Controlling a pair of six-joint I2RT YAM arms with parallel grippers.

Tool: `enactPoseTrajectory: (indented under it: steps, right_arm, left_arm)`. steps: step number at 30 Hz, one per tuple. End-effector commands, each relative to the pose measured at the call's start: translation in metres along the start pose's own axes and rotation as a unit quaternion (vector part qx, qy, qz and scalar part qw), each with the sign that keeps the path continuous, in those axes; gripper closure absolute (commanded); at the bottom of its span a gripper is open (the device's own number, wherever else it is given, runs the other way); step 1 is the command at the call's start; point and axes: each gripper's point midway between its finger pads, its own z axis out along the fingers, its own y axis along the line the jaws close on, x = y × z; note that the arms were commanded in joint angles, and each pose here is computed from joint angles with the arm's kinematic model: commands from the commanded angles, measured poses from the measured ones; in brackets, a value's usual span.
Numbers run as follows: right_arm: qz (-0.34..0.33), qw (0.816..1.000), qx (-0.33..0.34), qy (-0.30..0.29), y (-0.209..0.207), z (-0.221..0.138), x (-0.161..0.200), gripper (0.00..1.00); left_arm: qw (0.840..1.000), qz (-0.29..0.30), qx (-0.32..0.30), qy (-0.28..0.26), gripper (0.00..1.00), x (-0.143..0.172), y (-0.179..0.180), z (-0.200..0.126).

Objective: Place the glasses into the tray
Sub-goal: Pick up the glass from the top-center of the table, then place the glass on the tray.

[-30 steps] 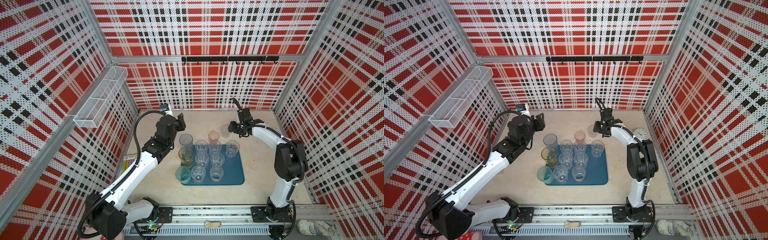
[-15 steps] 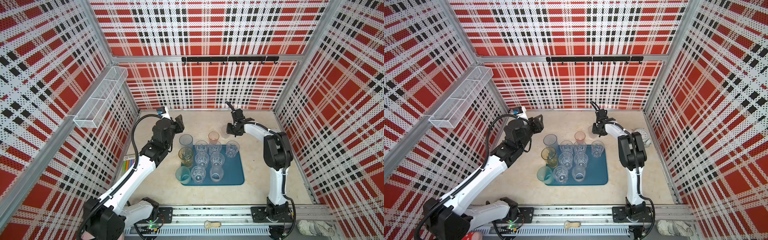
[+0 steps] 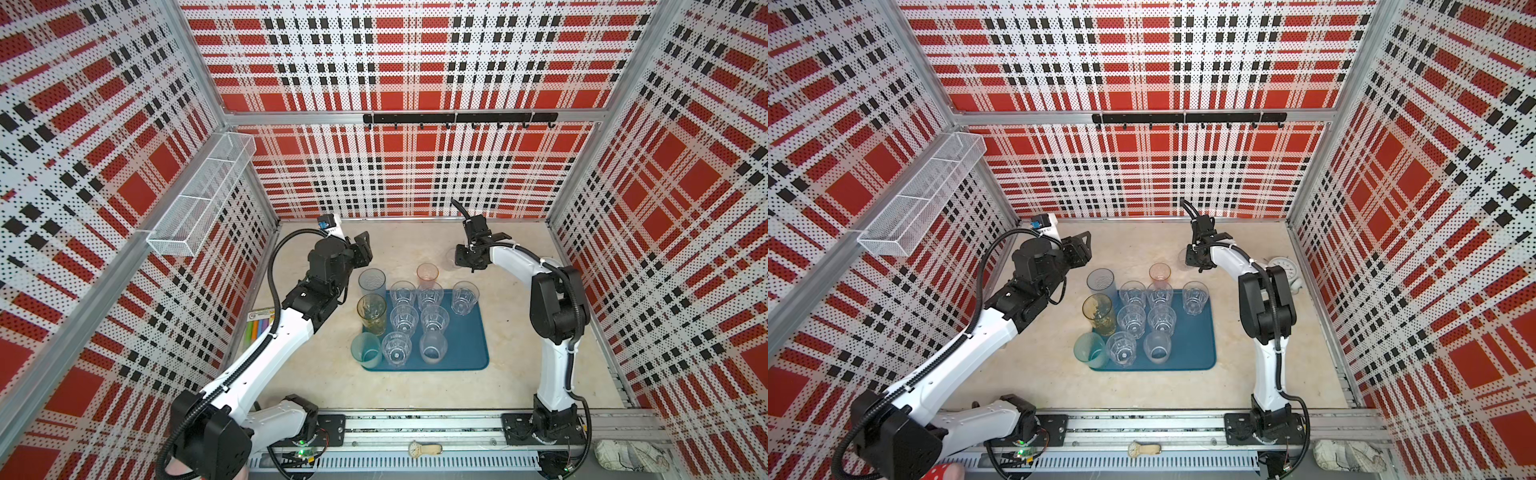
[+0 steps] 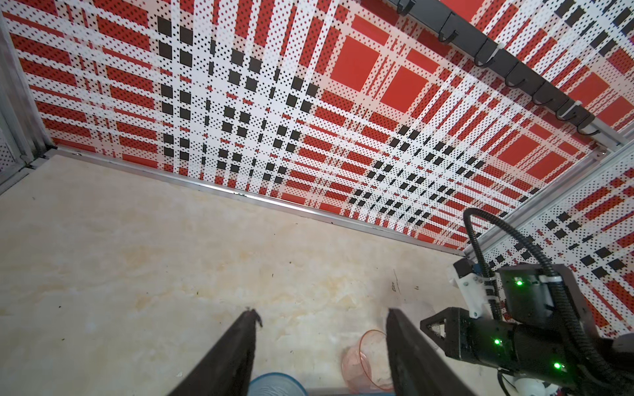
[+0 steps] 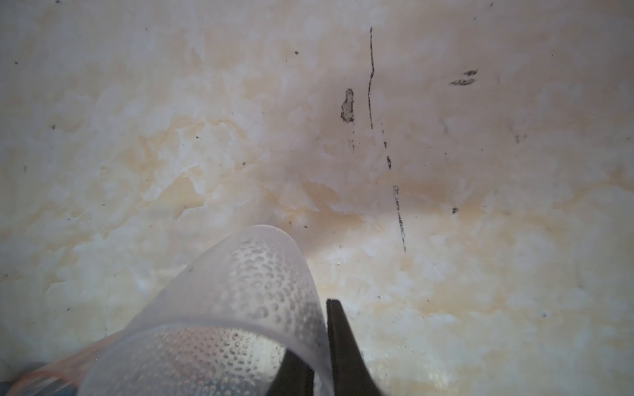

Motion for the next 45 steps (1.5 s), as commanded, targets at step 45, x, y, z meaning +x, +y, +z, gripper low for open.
enactPoseTrajectory:
  steps: [45]
  right_arm:
    - [-0.049, 0.990, 0.065, 0.116, -0.032, -0.091, 0.202, 0.85]
  left_arm:
    - [1.000, -0.015, 0.015, -0.016, 0.23, 0.024, -0.018, -0.016]
